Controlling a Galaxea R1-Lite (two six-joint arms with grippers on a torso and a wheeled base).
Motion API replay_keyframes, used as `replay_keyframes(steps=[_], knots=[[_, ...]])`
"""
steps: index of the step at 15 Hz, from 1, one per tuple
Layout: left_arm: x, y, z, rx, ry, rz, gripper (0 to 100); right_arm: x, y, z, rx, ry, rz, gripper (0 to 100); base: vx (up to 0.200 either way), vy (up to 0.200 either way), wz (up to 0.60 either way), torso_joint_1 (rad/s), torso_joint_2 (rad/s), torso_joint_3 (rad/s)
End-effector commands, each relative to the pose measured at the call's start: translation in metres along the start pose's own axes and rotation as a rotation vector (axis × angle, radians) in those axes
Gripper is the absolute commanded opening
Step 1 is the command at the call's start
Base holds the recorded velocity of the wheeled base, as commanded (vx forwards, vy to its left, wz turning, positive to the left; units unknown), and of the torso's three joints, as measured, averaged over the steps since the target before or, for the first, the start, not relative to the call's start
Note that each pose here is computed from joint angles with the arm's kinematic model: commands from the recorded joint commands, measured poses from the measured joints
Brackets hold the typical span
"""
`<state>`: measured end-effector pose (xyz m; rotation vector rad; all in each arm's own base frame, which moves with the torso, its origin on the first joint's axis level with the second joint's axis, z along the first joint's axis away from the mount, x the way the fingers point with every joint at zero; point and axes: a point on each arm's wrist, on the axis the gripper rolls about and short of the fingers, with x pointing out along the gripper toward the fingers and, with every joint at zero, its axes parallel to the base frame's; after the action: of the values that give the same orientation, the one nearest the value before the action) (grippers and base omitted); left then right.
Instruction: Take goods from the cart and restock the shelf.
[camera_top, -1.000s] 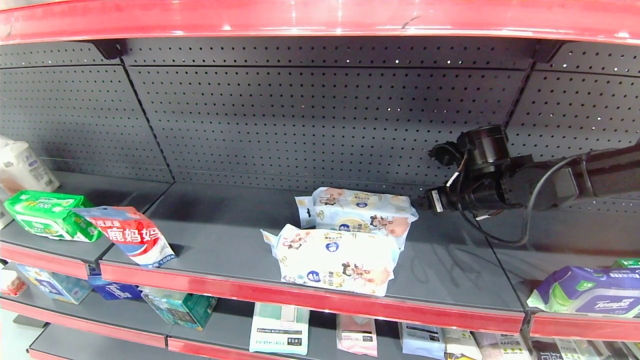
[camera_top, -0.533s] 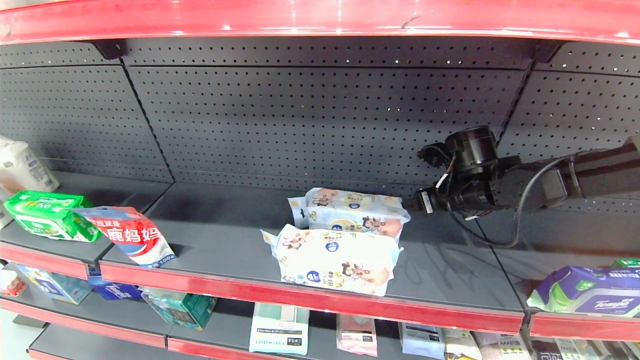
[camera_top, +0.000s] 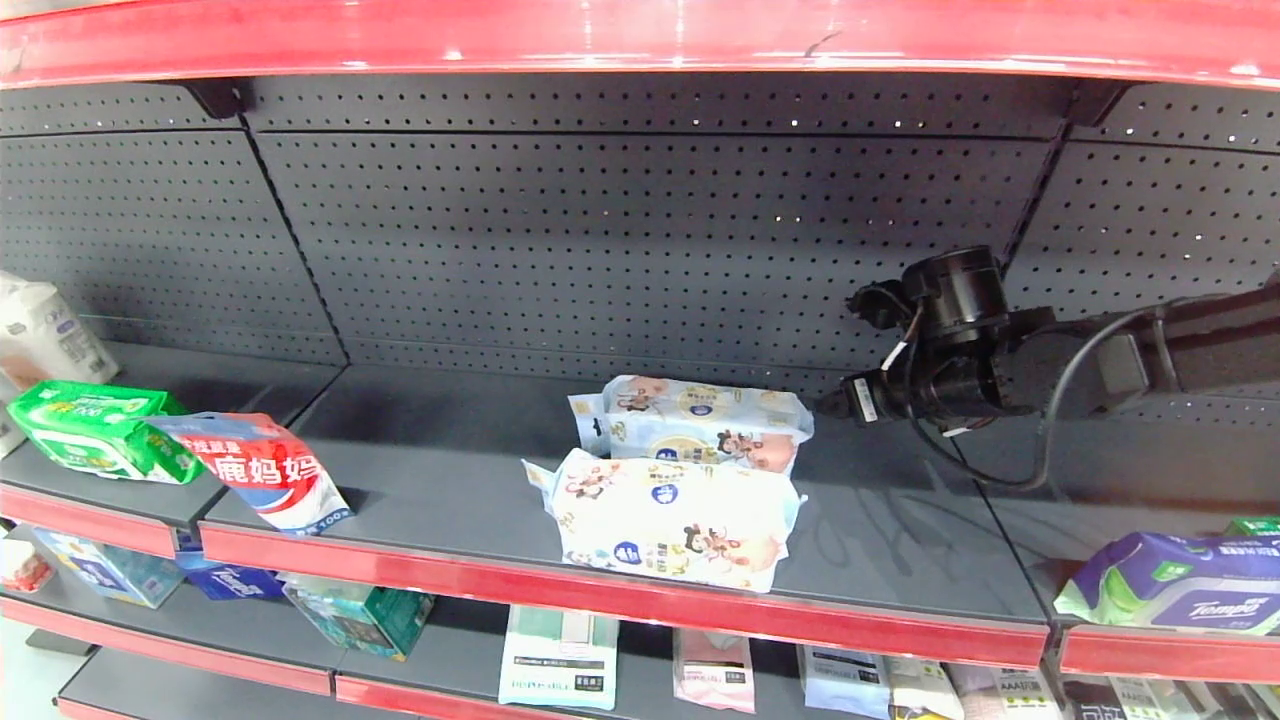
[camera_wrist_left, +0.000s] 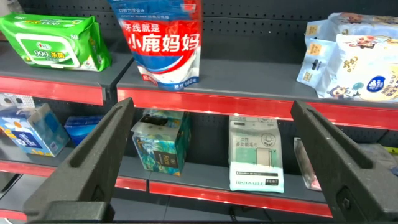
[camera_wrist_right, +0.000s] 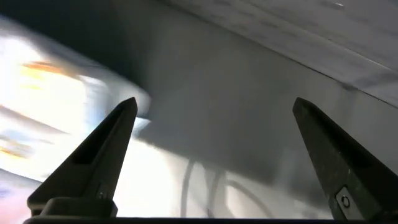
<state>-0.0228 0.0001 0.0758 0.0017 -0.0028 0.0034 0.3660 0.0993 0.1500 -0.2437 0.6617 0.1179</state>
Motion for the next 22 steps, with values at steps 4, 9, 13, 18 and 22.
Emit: replay_keyframes(steps=[4, 9, 13, 18, 22], knots=[[0.000, 0.000, 0.000, 0.000, 0.000, 0.000, 100, -0.098, -0.058, -0.025, 0.105, -0.080, -0.143, 100, 0.000, 0.000, 0.00, 0.000, 0.00, 0.000], [0.000, 0.000, 0.000, 0.000, 0.000, 0.000, 100, -0.210, -0.068, -0.110, 0.155, -0.262, -0.263, 100, 0.000, 0.000, 0.00, 0.000, 0.00, 0.000], [0.000, 0.000, 0.000, 0.000, 0.000, 0.000, 100, -0.280, -0.043, -0.191, 0.108, -0.548, -0.146, 100, 0.000, 0.000, 0.00, 0.000, 0.00, 0.000], [0.000, 0.000, 0.000, 0.000, 0.000, 0.001, 100, -0.299, -0.022, -0.264, 0.112, -0.707, -0.173, 100, 0.000, 0.000, 0.00, 0.000, 0.00, 0.000], [0.000, 0.000, 0.000, 0.000, 0.000, 0.000, 100, -0.276, -0.013, -0.307, 0.186, -0.652, -0.219, 100, 0.000, 0.000, 0.00, 0.000, 0.00, 0.000]])
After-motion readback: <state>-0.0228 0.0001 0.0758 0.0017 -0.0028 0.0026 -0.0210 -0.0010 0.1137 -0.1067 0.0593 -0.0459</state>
